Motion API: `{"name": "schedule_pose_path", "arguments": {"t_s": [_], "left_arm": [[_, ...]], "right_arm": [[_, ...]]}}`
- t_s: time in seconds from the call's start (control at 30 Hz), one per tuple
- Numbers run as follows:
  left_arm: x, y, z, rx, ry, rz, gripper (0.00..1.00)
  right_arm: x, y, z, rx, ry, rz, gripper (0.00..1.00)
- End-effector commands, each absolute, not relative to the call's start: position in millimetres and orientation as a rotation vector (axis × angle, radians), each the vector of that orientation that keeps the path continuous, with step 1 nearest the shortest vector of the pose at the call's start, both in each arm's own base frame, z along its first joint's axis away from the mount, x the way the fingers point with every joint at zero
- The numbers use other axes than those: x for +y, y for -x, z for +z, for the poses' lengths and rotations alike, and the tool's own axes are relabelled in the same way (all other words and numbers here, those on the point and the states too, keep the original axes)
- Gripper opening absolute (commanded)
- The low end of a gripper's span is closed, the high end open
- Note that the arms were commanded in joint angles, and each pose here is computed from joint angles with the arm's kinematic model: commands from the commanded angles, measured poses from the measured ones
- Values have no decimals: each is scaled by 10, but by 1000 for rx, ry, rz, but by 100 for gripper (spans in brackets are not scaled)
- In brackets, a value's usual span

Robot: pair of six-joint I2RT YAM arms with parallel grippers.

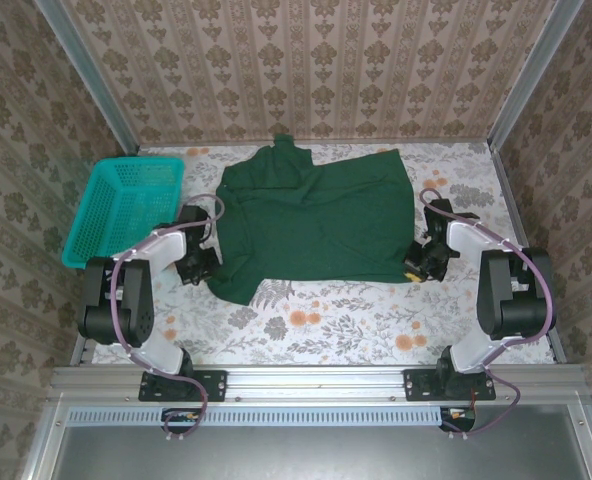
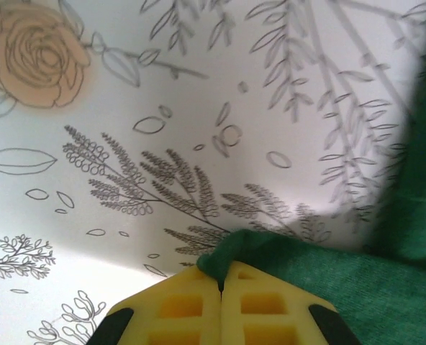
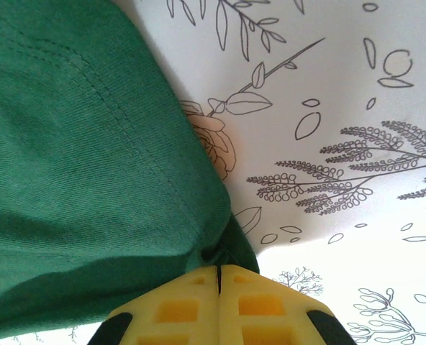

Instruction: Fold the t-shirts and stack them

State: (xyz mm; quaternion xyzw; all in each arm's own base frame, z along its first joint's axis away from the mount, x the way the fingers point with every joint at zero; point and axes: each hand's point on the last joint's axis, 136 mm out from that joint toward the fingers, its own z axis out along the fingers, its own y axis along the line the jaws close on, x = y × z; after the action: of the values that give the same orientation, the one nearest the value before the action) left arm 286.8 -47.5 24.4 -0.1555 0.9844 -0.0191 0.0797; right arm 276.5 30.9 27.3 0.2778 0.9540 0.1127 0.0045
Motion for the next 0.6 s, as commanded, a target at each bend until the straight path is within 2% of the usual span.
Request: {"name": "schedule_pose_path", "arguments": {"t_s": [0.0, 0.13, 0.23, 0.47, 0.57], "left_arm": [[-538, -3170, 744, 2803, 450, -67, 0], [-535, -3300, 1407, 2596, 500, -59, 0], [-459, -3123, 1575, 2503, 599, -51, 0], [-225, -2218, 1130, 2563, 816, 6, 0], [-226, -2099, 984, 2608, 833, -3, 0]], "right_arm": [[273, -2906, 569, 2883, -893, 404, 0], [191, -3010, 907, 2730, -930, 456, 0], [127, -2936, 1029, 2649, -948, 467, 0], [-55, -2240, 617, 2634, -1195, 393, 0], [-166, -2069, 464, 2618, -1314, 328, 0]]}}
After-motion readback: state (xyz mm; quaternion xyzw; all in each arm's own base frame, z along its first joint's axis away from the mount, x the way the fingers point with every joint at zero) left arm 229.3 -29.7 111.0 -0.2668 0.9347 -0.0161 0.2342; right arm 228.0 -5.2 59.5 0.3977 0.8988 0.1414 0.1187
